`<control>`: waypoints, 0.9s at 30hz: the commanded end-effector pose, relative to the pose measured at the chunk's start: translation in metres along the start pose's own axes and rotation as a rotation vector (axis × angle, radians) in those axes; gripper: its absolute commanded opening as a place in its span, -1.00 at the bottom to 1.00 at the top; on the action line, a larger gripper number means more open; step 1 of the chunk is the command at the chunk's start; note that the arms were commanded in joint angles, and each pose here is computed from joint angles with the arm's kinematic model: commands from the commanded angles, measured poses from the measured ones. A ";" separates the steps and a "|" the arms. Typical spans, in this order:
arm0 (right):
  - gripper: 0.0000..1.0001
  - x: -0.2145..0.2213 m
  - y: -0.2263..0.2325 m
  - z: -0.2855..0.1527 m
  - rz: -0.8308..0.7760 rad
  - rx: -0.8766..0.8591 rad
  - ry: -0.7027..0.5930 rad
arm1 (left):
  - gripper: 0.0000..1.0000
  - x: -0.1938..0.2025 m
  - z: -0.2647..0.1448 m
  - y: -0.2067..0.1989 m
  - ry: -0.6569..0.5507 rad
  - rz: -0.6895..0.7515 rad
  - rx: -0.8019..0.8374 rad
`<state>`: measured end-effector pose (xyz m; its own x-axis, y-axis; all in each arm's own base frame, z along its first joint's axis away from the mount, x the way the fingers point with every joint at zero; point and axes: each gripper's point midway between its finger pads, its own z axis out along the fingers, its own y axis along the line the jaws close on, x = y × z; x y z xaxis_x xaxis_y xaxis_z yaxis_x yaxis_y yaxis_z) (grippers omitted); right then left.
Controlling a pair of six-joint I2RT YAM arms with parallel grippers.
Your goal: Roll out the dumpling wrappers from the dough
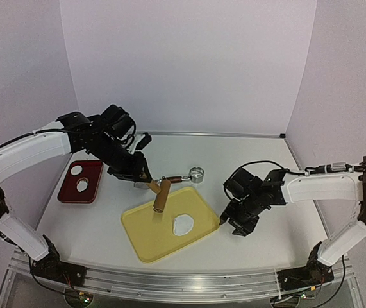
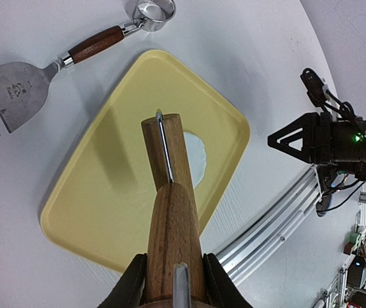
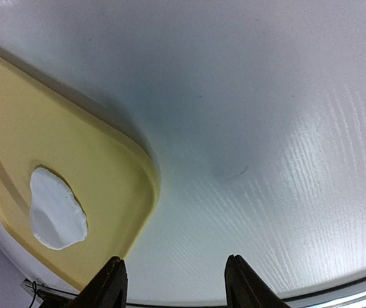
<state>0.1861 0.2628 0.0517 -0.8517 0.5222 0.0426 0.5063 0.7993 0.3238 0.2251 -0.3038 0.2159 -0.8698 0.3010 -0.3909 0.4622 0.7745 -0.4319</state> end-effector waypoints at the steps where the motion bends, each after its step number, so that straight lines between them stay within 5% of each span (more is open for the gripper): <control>1: -0.01 -0.001 0.040 0.006 0.045 -0.073 -0.041 | -1.00 -0.004 -0.014 -0.014 -0.062 0.060 0.078; 7: -0.29 0.013 0.040 0.027 0.059 0.016 -0.026 | -1.00 0.001 -0.016 -0.015 -0.064 0.090 0.096; 27: -0.33 0.020 0.036 0.050 0.054 0.173 -0.053 | -1.00 0.007 -0.009 -0.008 -0.033 0.155 0.094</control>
<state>0.1850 0.3109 0.0136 -0.8176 0.5747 0.0360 0.5728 0.8053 0.1532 0.2094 -0.2981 0.2028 -0.8229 0.4039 -0.3996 0.5569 0.7126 -0.4268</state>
